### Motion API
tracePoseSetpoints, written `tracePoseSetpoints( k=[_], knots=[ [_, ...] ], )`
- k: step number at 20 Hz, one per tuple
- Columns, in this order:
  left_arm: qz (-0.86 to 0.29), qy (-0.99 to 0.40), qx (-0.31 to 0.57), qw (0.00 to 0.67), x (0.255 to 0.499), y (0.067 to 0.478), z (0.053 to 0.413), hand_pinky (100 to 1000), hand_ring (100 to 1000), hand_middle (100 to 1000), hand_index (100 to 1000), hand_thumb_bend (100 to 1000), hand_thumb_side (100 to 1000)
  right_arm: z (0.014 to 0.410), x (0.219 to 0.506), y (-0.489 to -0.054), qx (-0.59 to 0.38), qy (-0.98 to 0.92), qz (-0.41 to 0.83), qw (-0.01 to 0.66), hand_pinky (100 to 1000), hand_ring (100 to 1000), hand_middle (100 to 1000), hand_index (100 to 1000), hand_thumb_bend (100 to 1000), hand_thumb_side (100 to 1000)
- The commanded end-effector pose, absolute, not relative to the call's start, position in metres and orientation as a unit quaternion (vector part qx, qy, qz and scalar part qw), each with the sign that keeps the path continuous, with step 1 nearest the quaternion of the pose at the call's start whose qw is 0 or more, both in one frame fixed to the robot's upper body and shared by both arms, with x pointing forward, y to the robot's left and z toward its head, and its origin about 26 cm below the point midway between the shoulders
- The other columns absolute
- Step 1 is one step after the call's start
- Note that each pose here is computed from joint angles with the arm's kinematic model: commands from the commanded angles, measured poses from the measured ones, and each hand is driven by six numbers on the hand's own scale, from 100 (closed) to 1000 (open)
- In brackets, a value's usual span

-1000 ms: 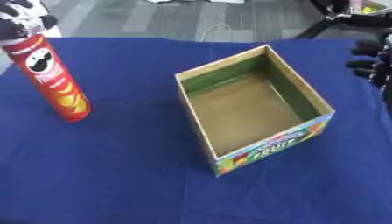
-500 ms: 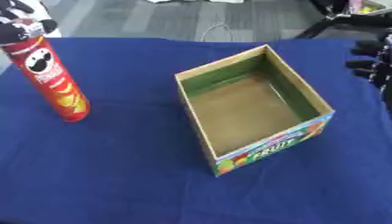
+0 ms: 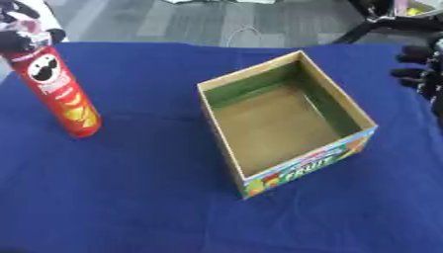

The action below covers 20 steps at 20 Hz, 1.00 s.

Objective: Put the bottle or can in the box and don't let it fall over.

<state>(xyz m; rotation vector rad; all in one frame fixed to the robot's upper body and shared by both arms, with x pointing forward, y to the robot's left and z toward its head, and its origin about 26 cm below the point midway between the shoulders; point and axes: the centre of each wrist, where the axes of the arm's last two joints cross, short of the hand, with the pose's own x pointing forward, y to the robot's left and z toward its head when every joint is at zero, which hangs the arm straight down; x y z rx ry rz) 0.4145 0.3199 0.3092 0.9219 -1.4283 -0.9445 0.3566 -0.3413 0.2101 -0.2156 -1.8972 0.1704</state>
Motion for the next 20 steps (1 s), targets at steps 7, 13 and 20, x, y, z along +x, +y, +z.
tracePoseSetpoints(
  k=[7,13,20],
  knots=[
    [-0.403,-0.601,0.419,0.549,0.4119,0.3234,0.3242,641,821,938,867,494,622,0.2236,0.3546,-0.3439,-0.101,-0.819,0.077,0.559,879,762,768,806,100,978],
    [-0.411,-0.596,0.418,0.549,0.4133,0.3222,0.3233,623,805,936,861,490,577,0.2239,0.3545,-0.3439,-0.1,-0.82,0.077,0.558,879,762,768,806,100,977],
    [-0.419,-0.593,0.41,0.552,0.415,0.3221,0.3214,589,775,890,840,431,457,0.2241,0.3544,-0.3441,-0.1,-0.82,0.075,0.558,879,762,768,806,100,977]
  ],
)
